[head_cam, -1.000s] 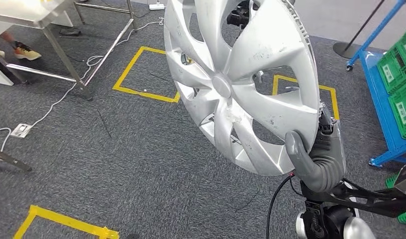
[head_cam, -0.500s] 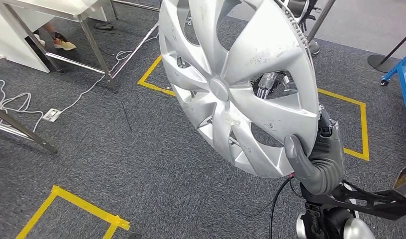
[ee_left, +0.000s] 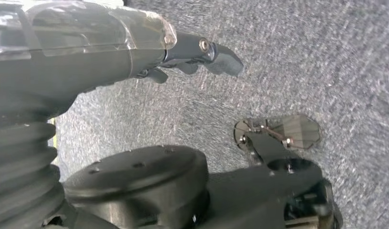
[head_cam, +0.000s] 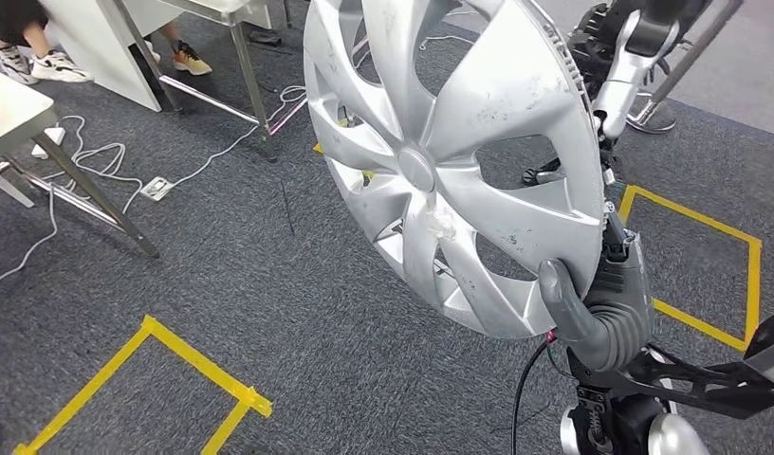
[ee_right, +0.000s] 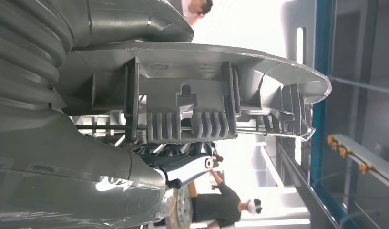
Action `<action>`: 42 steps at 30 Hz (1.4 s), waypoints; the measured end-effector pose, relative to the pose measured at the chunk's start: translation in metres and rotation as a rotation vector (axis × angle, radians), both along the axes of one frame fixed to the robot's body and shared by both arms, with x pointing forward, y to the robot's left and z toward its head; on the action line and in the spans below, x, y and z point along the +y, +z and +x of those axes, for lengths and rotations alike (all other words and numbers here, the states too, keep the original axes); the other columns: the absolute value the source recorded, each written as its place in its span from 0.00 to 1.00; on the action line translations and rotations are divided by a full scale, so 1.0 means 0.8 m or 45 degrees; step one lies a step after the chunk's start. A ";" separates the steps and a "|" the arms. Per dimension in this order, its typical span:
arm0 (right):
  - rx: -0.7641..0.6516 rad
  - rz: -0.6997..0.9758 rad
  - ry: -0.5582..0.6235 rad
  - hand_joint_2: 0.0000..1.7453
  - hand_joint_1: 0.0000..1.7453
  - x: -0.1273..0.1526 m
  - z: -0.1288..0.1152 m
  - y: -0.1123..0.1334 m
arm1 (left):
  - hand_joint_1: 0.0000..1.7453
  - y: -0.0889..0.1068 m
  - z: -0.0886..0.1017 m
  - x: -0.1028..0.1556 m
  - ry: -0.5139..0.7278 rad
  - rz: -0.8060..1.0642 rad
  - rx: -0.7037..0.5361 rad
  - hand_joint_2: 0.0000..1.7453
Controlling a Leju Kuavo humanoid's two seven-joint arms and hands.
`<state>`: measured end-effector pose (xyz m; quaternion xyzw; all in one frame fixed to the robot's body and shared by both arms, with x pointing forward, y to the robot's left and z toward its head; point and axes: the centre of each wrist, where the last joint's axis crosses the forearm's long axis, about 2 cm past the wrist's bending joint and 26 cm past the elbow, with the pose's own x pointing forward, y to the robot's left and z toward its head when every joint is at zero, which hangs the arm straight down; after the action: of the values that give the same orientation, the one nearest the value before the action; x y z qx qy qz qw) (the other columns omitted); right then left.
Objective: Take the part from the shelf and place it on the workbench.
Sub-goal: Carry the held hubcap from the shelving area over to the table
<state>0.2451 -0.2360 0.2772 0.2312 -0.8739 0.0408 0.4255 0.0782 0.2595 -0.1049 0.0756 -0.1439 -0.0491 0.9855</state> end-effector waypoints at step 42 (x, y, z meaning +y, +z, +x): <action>-0.013 0.002 -0.014 1.00 1.00 0.000 0.004 0.004 | 0.00 0.000 0.001 0.000 0.009 -0.008 0.017 1.00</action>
<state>0.2483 -0.2363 0.2806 0.2265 -0.8774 0.0388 0.4211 0.0791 0.2592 -0.1047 0.0727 -0.1371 -0.0458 0.9868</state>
